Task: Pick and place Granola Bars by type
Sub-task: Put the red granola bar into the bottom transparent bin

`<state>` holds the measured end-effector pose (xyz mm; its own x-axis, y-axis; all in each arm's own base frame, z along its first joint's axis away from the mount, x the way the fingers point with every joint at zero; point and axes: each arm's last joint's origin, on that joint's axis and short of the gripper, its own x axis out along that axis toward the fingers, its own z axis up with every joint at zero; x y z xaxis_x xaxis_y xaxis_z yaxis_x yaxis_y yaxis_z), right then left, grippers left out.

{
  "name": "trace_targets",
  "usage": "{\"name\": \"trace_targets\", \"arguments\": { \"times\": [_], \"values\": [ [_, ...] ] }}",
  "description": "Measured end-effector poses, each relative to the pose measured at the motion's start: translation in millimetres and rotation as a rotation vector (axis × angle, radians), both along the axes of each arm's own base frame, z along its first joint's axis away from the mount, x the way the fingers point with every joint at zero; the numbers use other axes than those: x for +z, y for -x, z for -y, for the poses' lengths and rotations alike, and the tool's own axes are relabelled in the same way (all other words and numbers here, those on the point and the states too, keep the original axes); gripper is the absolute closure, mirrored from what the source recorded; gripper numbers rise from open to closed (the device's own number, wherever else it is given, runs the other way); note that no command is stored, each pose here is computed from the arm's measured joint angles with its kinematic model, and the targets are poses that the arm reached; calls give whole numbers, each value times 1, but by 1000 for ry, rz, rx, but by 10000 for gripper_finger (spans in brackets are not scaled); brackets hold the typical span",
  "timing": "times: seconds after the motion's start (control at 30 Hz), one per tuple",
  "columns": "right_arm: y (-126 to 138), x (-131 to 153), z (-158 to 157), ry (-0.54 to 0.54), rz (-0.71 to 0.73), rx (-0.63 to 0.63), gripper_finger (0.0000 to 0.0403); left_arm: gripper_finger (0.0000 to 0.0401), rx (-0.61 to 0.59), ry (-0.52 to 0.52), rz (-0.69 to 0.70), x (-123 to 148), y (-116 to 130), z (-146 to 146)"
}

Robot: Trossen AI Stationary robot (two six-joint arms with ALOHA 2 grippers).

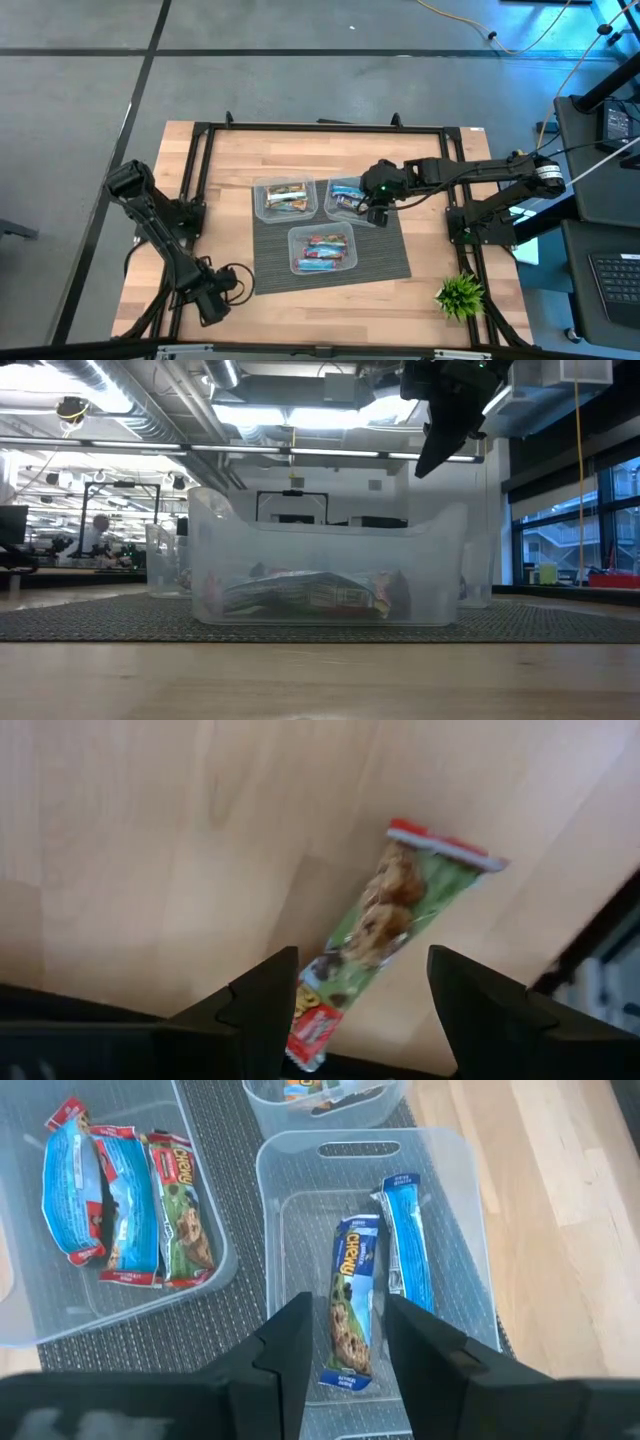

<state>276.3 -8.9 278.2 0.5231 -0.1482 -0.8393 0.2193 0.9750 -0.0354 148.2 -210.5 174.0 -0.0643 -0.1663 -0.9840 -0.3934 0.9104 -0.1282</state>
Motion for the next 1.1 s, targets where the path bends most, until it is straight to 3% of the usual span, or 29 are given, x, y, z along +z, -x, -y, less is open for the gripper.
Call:
{"name": "trace_targets", "arguments": {
  "times": [0.33, 0.67, 0.9, 1.1],
  "values": [
    [0, 0, 0, -4, 1, -6, 272, 187, -220, 6, 26, -8, 12, 6],
    [0, 0, 0, -1, -1, -2, 272, 193, -263, -27, -35, -38, 6, 17],
    [0, 0, 0, 0, -2, 0, 272, 255, -266, -38, -88, -39, -1, 15],
    [0, 0, 0, 1, -5, 2, 272, 326, -189, -30, -5, -23, -25, 8]
  ]
}}
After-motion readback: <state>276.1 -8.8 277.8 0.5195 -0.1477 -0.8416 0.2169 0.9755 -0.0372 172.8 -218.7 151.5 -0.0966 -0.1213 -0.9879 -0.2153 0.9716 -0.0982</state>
